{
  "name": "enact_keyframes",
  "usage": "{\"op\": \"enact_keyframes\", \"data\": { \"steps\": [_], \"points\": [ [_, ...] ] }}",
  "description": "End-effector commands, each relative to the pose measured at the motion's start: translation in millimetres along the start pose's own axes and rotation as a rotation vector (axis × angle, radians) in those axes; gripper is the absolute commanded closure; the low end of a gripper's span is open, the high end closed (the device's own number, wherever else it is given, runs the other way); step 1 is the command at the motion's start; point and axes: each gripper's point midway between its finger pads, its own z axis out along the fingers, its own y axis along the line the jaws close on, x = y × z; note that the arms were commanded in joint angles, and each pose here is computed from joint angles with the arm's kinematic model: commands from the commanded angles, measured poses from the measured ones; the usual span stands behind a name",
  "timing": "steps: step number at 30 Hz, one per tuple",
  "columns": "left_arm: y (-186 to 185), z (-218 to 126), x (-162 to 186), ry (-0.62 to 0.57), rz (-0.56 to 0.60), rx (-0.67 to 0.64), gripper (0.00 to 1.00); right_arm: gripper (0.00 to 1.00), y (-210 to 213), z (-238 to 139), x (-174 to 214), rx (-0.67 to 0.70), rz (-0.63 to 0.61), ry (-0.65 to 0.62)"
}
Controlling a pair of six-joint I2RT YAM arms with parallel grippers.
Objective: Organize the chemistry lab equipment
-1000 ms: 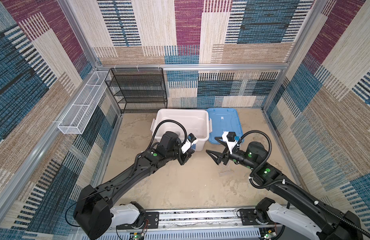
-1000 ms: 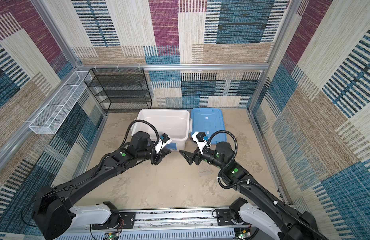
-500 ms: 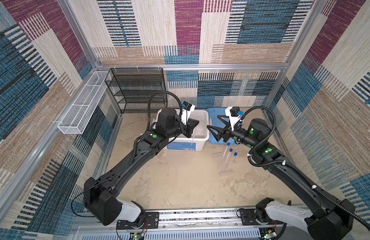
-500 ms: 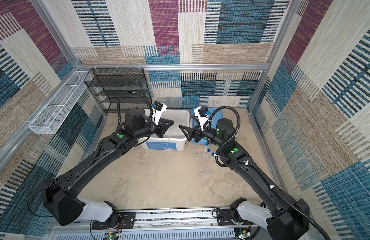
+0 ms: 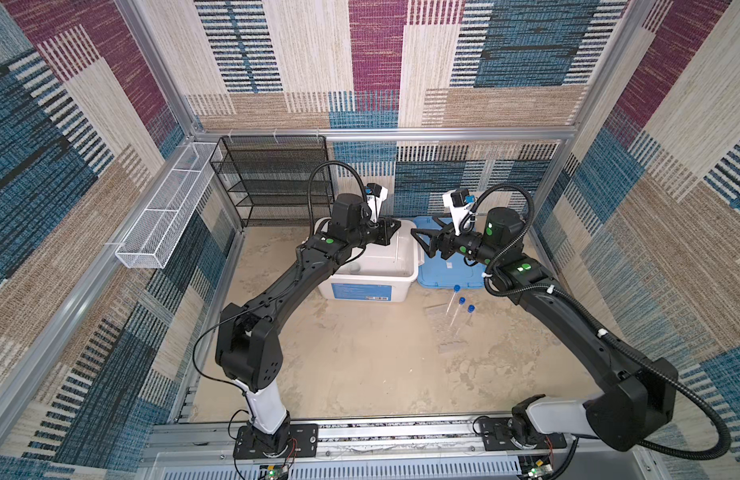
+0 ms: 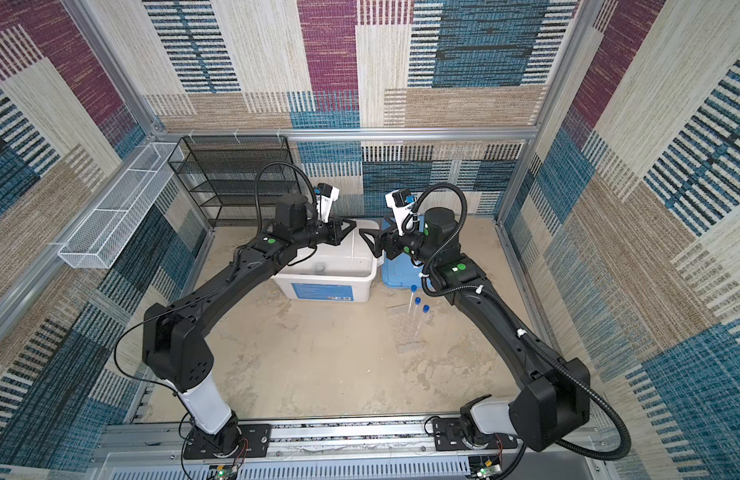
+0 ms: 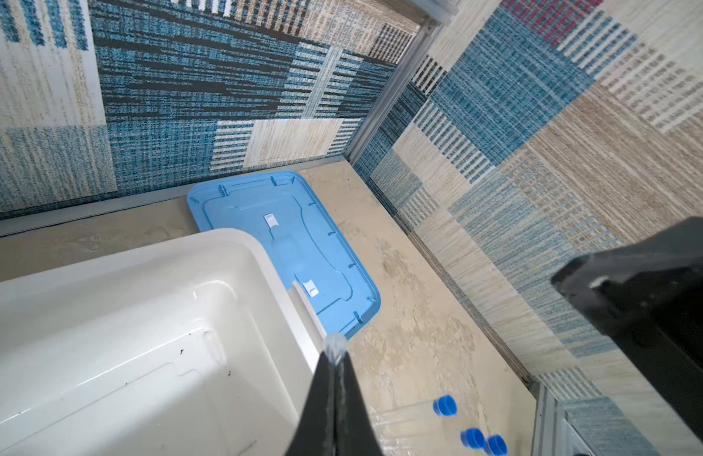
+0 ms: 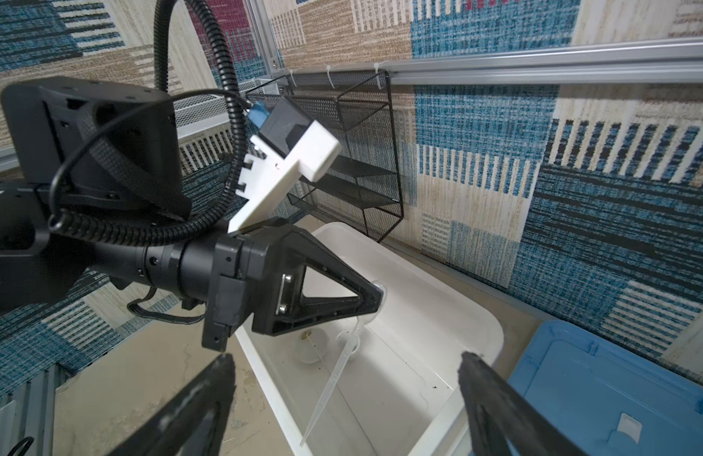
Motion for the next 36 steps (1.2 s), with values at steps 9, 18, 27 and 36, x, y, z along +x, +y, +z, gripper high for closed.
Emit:
{"op": "enact_keyframes", "data": {
  "steps": [9,18,27,36],
  "points": [
    [67.4,57.4,43.5,0.132,-0.088,-0.171,1.0,0.12,-39.5,42.9,34.0,0.078,0.022,0.167],
    [94.7,79.9,80.1,0.197,-0.133,-0.212,1.0,0.14,-63.1,58.7,69.2,0.14,-0.014,0.305],
    [113.4,99.2,112.3,0.259,-0.158,-0.23,0.99,0.15,-65.6,64.6,77.2,0.123,-0.075,0.354],
    [130.8,109.3,134.5,0.305,-0.181,-0.271,0.97,0.16,-64.9,65.4,83.6,0.105,-0.113,0.381]
  ]
}}
